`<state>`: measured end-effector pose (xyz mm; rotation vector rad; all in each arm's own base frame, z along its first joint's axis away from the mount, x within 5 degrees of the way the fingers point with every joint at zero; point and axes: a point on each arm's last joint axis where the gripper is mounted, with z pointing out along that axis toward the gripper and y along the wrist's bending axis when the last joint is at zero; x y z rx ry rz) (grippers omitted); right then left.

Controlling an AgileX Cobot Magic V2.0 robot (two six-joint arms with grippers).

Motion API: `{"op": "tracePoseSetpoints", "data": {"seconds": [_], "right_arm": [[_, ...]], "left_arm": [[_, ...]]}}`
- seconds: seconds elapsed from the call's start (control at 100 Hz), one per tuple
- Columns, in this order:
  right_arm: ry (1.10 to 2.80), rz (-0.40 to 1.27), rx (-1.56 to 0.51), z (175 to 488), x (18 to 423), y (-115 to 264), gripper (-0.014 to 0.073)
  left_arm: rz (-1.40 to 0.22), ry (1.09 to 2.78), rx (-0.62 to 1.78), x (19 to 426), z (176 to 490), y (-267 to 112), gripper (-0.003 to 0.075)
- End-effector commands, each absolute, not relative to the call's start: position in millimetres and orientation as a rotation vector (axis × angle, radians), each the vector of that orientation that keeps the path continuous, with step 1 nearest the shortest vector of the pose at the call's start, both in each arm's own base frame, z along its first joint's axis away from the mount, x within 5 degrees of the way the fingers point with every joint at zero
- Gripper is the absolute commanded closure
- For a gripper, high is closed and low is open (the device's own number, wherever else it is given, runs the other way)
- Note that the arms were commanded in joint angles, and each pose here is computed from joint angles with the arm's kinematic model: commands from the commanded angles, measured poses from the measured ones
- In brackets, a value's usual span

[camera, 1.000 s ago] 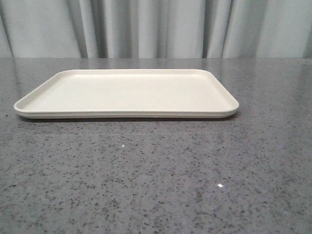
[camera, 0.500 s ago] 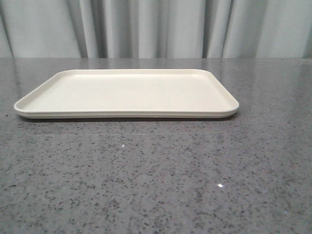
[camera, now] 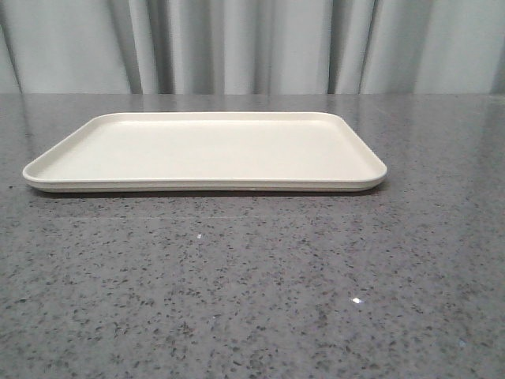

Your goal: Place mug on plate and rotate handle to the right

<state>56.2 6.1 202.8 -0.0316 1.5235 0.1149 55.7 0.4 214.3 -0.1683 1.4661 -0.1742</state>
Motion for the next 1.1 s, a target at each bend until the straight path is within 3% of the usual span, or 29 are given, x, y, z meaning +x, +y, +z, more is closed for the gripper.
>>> {"op": "tracePoseSetpoints", "data": {"seconds": [0.0, 0.42, 0.83, 1.09], "right_arm": [[1.457, 0.075, 0.007, 208, 55, 1, 0.0664], [1.399, 0.180, 0.179, 216, 53, -4, 0.0664], [1.270, 0.188, 0.164, 261, 42, -4, 0.0664], [1.285, 0.218, 0.081, 290, 41, 3, 0.0664]], "left_arm": [[-0.200, 1.349, -0.146, 52, 221, -1, 0.0740], [-0.241, 1.250, -0.142, 49, 231, -3, 0.0740], [-0.267, 1.146, -0.152, 39, 268, -2, 0.0741], [-0.254, 1.160, -0.169, 29, 293, 0, 0.0741]]}}
